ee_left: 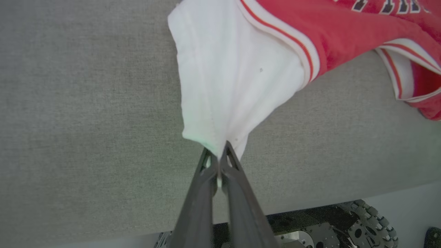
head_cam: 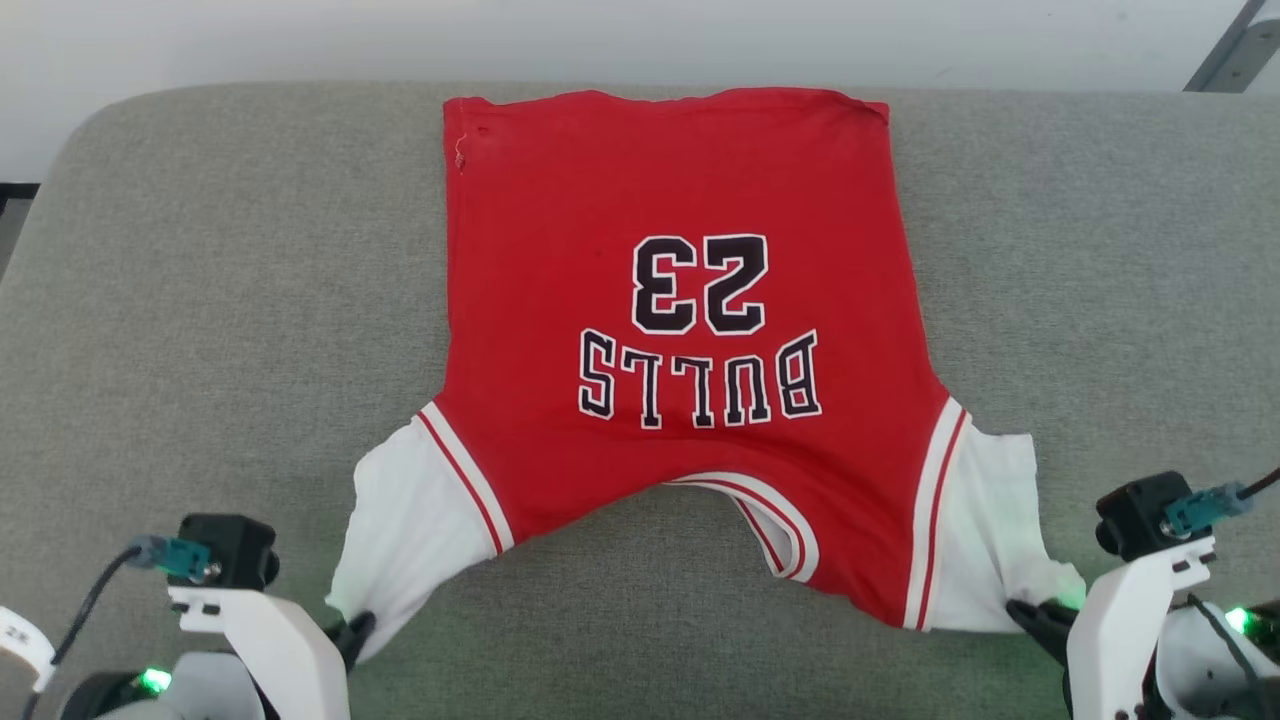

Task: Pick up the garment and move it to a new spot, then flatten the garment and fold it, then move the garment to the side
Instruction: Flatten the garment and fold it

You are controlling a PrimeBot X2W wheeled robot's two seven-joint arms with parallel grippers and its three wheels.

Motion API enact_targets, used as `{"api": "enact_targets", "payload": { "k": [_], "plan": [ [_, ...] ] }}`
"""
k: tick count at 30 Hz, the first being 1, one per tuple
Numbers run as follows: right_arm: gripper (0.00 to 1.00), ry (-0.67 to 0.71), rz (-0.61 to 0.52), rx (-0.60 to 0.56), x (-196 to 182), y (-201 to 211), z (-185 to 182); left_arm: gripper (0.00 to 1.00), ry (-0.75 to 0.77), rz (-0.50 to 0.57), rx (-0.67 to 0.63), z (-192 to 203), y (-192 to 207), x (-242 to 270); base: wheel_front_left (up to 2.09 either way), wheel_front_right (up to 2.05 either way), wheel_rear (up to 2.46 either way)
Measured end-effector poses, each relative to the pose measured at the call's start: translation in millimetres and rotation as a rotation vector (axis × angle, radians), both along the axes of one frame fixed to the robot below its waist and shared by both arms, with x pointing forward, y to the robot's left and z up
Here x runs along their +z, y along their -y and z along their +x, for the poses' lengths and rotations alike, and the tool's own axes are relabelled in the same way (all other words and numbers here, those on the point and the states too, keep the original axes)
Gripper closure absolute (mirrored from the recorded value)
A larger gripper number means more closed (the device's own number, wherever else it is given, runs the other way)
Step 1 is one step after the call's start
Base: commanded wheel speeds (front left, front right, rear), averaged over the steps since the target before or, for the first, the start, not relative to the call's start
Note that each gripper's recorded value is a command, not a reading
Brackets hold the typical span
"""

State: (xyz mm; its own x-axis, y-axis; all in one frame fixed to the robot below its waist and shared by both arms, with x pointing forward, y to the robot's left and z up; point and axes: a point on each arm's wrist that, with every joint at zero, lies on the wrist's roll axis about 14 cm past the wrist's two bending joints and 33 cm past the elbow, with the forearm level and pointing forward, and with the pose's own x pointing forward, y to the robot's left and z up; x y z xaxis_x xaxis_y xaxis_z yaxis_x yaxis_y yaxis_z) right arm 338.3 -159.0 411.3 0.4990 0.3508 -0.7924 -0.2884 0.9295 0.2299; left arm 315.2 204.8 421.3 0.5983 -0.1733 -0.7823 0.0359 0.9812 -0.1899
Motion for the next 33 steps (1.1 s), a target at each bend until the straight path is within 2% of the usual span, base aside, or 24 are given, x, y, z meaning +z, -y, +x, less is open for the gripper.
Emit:
{"api": "enact_targets", "payload": {
  "k": [12,22,24,25,26,33],
  "plan": [
    [1.0,-0.077,-0.012,0.012,-11,-4,-19,1.0,-0.068,-0.048,0.037,-28,10,-22,0.0,0.0,0.0],
    [1.0,-0.078,-0.009,0.028,-9,-9,-23,1.0,-0.044,-0.077,0.08,-37,10,-30,0.0,0.0,0.0],
    [0.68,-0.061,-0.017,0.029,-7,-9,-20,1.0,-0.028,-0.074,0.089,-37,8,-29,0.0,0.0,0.0],
    [0.13,-0.048,-0.019,0.028,-5,-9,-18,1.0,-0.021,-0.073,0.093,-36,8,-29,0.0,0.0,0.0],
    [0.0,-0.032,-0.018,0.024,-3,-9,-16,1.0,-0.017,-0.077,0.091,-37,8,-29,0.0,0.0,0.0],
    [0.0,0.096,-0.021,0.02,23,-13,15,1.0,0.014,-0.083,0.099,-34,9,-28,0.0,0.0,0.0]
  ]
}}
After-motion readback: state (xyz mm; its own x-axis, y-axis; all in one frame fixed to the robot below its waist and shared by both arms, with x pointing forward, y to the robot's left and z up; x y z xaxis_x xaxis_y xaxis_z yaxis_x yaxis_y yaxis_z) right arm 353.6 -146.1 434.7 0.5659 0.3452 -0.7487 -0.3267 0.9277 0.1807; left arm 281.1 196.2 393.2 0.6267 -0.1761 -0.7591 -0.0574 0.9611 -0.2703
